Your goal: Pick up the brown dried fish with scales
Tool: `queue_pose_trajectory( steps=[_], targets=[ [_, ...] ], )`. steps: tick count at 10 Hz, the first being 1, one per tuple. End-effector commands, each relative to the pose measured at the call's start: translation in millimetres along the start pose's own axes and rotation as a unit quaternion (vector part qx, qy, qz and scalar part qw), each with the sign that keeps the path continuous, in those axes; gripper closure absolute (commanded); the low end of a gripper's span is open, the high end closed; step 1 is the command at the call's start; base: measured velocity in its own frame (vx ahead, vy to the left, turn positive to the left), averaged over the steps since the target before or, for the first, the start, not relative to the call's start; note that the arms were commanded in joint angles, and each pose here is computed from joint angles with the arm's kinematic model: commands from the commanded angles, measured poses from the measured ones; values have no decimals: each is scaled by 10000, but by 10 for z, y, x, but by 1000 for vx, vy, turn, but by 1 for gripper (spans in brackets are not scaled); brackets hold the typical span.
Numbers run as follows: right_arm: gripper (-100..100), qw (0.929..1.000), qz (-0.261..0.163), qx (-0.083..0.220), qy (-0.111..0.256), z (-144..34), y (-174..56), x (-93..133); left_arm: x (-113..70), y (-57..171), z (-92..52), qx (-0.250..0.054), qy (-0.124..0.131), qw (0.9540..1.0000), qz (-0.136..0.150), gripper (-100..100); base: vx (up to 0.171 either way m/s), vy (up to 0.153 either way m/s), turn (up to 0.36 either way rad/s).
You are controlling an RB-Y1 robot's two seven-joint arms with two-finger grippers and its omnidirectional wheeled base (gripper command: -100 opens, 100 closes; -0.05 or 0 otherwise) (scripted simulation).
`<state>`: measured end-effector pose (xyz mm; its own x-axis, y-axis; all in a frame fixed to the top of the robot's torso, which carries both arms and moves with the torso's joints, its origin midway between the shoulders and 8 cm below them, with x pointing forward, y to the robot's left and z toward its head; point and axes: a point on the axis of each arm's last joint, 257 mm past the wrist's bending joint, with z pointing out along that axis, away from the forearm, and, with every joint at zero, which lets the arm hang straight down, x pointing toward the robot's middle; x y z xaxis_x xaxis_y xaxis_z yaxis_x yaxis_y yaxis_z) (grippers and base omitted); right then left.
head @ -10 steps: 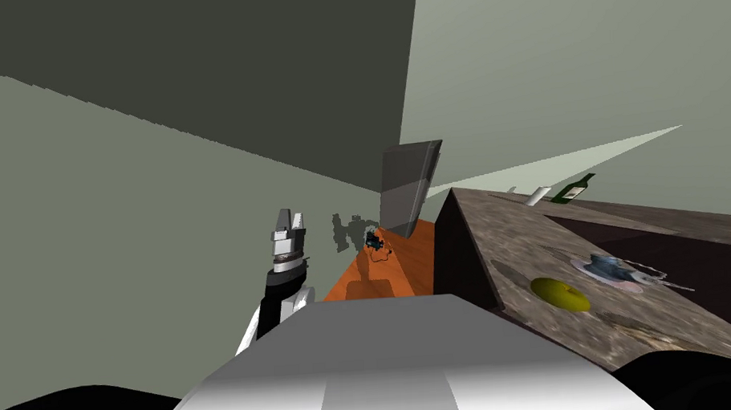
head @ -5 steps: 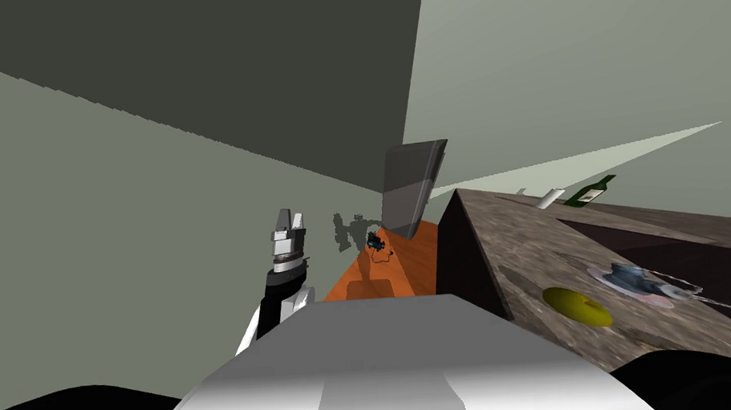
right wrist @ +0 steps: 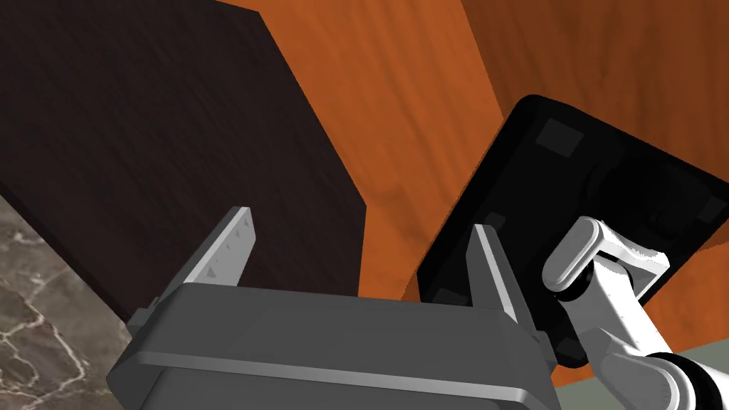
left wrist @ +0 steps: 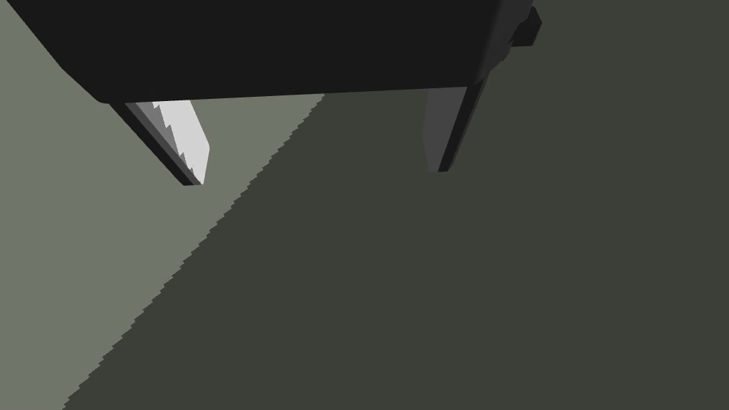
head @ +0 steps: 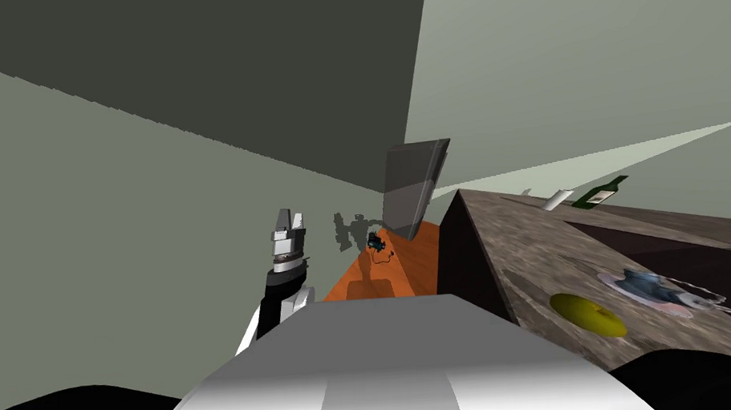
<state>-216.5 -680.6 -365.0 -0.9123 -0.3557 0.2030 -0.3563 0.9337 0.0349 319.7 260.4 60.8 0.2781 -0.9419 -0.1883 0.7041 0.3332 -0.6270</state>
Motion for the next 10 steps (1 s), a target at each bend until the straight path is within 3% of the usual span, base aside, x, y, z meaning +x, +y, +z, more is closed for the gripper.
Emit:
queue_pose_trajectory(
  steps=[1, 2, 3, 4, 6, 7, 9, 10],
  targets=[
    [-100, 9987, -330, 284, 266, -255, -342, 136, 0, 0, 0, 0, 0, 10000, 0, 0, 28, -28, 62],
    [-100, 9984, -326, 333, 305, -283, -384, 168, 0, 0, 0, 0, 0, 10000, 0, 0, 24, -38, 49],
    [-100, 9946, -622, 622, 547, -542, -705, 270, 0, 0, 0, 0, 0, 10000, 0, 0, 36, -49, 61],
    [-100, 9946, -610, 629, 554, -535, -703, 284, 0, 0, 0, 0, 0, 10000, 0, 0, 37, -44, 44],
    [-100, 9844, -1076, 1086, 868, -961, -1201, 334, 0, 0, 0, 0, 0, 10000, 0, 0, 41, -89, 58],
    [-100, 9837, -1128, 1088, 879, -966, -1206, 337, 0, 0, 0, 0, 1, 10000, 1, 0, 26, -81, 47],
    [-100, 9741, -1462, 1406, 1001, -1205, -1523, 273, 0, 0, 0, 0, 0, 10000, 0, 0, 41, -93, 47],
    [-100, 9732, -1521, 1400, 1010, -1205, -1523, 273, 0, 0, 0, 0, 1, 10000, 1, 0, 37, -84, 41]
  ],
)
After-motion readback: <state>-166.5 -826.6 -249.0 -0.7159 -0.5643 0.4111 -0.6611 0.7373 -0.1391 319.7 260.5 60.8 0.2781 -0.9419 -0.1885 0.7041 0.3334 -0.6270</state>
